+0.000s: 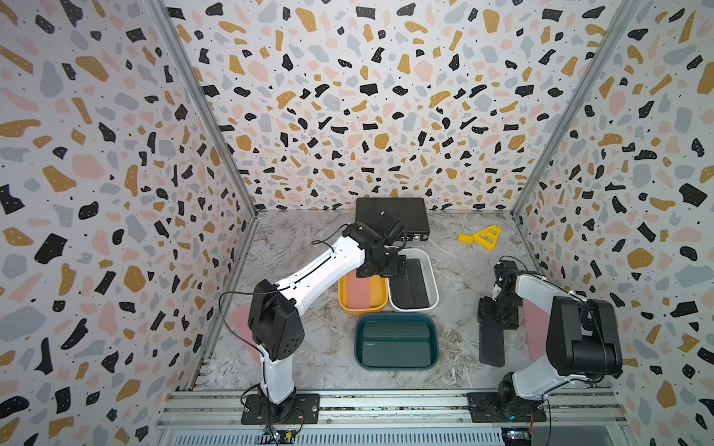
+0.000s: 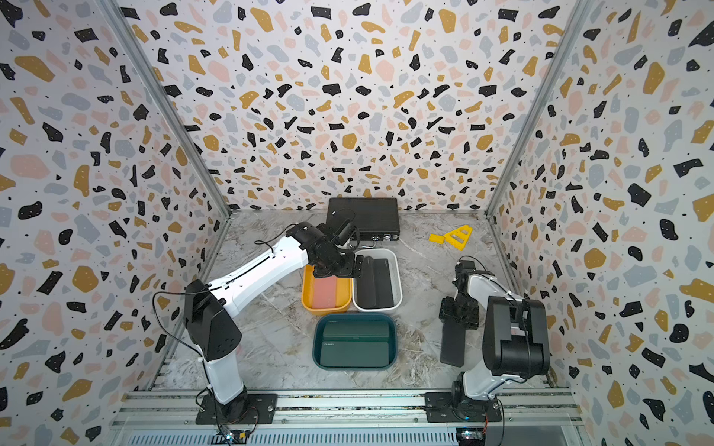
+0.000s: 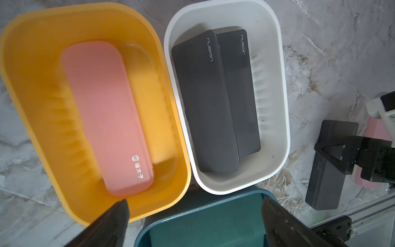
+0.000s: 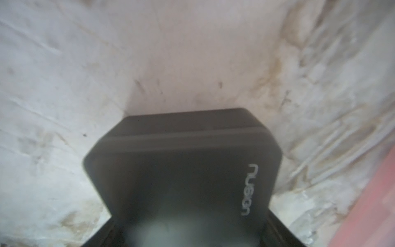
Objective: Place the pencil cases by color into the storage box
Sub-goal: Pick up the pencil case from the center of the board.
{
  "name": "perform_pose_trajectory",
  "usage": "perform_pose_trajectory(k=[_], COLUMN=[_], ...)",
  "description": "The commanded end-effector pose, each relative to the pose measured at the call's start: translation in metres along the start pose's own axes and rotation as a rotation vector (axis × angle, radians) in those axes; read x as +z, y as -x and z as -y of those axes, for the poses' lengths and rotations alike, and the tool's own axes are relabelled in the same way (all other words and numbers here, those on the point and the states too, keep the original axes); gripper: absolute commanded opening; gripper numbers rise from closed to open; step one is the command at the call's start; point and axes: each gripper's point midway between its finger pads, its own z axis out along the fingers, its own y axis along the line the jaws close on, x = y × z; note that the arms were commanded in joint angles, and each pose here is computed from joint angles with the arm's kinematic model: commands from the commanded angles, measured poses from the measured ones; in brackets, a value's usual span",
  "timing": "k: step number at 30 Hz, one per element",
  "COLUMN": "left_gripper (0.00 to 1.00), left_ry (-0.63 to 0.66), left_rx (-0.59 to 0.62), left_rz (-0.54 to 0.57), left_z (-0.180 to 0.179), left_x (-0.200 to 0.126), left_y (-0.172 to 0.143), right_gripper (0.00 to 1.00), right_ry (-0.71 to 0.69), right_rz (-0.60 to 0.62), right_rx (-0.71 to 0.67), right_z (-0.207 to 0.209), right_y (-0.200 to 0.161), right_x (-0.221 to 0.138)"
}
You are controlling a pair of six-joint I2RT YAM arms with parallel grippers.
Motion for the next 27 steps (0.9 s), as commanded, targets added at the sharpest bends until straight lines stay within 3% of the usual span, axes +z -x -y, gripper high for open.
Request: perform_pose_trajectory(k=[1,7,20,27], left_gripper=[1.0,1.0,1.0,1.0], left_ry=[-0.048,-0.049,-0.027,-0.026], left_rx=[0.0,0.0,-0.023,-0.043], left_rz=[0.047,0.092,0.146,0.197], left_z=[0.006,-0.001,-0.026,-0.038], left_x=[-0.016,-0.023,-0.04,-0.051], left_y=[0.002,-0.002,-0.021,-0.027], right_gripper=[0.58,0.52,0.5,0.5], right_ry=[0.025,0.053,0.25,0.347], right_rz=[-0.006,0.055,0.219,0.236], right_rx=[0.006,-0.017,-0.079,-0.198], right_z=[-0.003,-0.008,-0.041,-0.078], right_y=[-0.006,0.001,0.007,0.002], right_x=[0.008,-0.018,-0.103,-0.137])
